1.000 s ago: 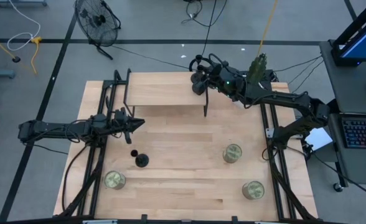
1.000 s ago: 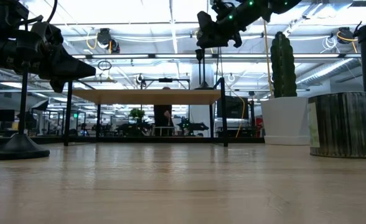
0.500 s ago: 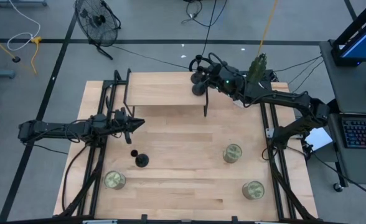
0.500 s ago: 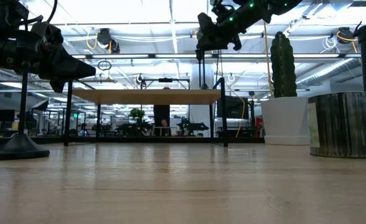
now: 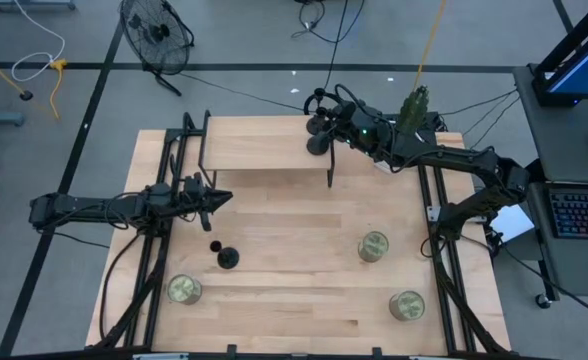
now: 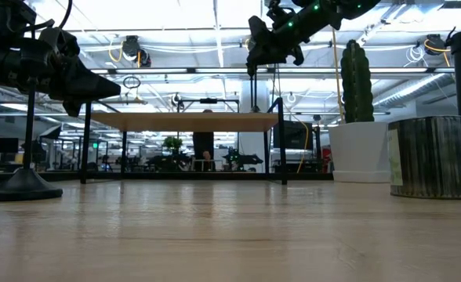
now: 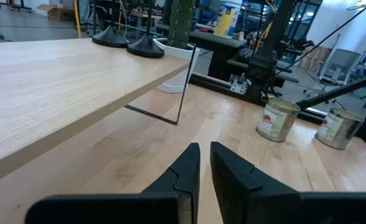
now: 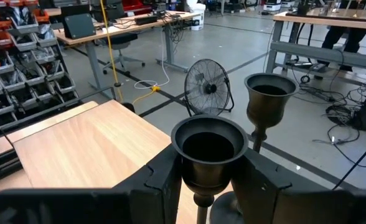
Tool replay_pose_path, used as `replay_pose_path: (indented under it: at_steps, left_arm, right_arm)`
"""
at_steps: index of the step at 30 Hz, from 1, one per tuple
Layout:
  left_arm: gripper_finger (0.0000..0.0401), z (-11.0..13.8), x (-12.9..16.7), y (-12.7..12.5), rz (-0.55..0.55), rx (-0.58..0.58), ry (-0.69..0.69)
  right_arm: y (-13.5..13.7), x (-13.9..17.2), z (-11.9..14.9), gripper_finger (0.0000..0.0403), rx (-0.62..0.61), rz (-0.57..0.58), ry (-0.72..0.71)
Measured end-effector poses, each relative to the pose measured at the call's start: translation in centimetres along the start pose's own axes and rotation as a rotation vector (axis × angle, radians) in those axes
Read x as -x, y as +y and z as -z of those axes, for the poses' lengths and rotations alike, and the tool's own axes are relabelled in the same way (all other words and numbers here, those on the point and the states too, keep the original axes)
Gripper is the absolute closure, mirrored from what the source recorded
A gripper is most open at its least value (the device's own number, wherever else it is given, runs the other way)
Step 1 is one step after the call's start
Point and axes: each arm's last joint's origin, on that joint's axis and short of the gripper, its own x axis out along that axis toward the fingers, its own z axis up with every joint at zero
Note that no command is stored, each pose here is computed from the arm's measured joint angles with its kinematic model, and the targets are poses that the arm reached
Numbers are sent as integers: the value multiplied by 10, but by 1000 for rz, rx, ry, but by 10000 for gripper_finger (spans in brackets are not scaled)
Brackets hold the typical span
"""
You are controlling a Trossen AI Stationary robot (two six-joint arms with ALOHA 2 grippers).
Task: Pick & Place candle stick holders
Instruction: Put the right candle holder on the shelf, then put the candle holder on the shelf
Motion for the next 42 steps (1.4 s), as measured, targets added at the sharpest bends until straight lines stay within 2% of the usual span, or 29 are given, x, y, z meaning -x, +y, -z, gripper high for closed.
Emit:
replay_pose_path:
  at_steps: [21,32,37,42]
  left_arm:
    - [359,0,0,0,0,0,0]
    - [359,0,0,0,0,0,0]
    - [359,0,0,0,0,0,0]
    - [359,0,0,0,0,0,0]
  right_arm:
    - [0,0,0,285,1,-2,0]
    - [0,0,0,232,7,-1,-1]
    - [0,0,0,223,6,3,-6]
    - [1,0,-7,216,36,-3,-71]
